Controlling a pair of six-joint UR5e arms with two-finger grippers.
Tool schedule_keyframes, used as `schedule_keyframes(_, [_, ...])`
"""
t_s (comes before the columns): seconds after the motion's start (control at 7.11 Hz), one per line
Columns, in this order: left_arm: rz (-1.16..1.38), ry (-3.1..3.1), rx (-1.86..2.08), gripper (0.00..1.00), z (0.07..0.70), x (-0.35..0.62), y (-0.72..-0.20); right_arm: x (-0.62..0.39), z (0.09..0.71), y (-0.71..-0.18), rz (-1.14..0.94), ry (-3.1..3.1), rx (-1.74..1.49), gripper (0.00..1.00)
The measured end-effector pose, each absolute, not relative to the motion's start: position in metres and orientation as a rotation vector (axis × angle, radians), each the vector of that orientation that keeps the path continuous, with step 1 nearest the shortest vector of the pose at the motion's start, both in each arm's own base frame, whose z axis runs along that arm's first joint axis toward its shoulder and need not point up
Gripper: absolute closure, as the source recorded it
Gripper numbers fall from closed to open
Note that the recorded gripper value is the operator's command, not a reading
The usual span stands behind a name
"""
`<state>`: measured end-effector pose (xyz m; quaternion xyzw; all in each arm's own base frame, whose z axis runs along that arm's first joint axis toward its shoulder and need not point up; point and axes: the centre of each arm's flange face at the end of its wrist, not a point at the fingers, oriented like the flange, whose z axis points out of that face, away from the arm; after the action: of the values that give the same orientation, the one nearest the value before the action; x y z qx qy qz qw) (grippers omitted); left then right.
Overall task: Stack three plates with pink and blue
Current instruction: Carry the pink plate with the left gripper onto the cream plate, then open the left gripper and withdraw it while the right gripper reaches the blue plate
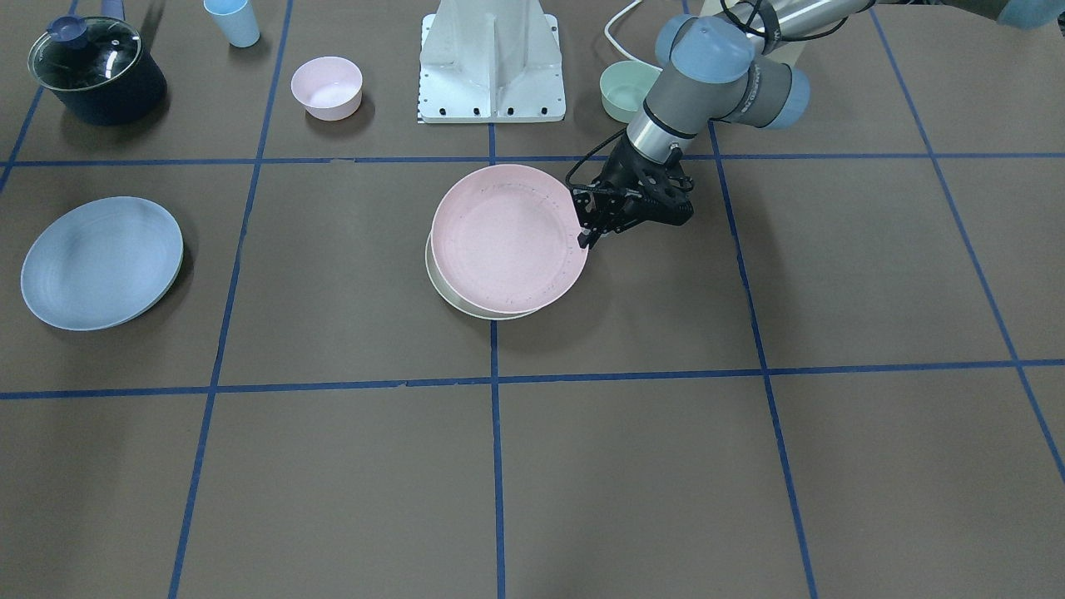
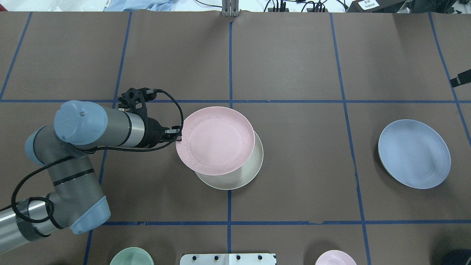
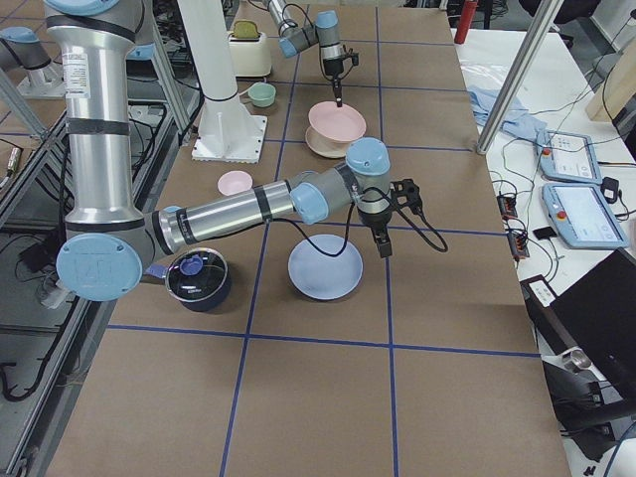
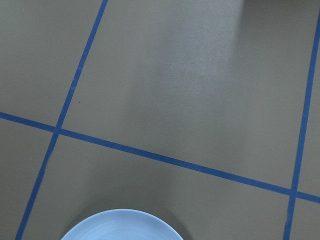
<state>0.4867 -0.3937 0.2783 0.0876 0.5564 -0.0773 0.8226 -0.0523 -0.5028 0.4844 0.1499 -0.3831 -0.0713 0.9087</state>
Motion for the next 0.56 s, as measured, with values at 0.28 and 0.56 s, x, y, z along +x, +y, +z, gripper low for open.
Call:
schedule_keyframes(0.28, [-0.160, 1.177, 0.178, 0.00, 0.2806, 0.4941, -0.3892, -0.0522, 0.4843, -0.5028, -0.147, -0.790, 0.309, 0.00])
schedule_keyframes(0.56, [-0.159, 1.170, 0.177, 0.00, 0.2825, 0.4951, -0.3893, -0.0529, 0.4842, -0.5027, -0.147, -0.791, 0.309, 0.00])
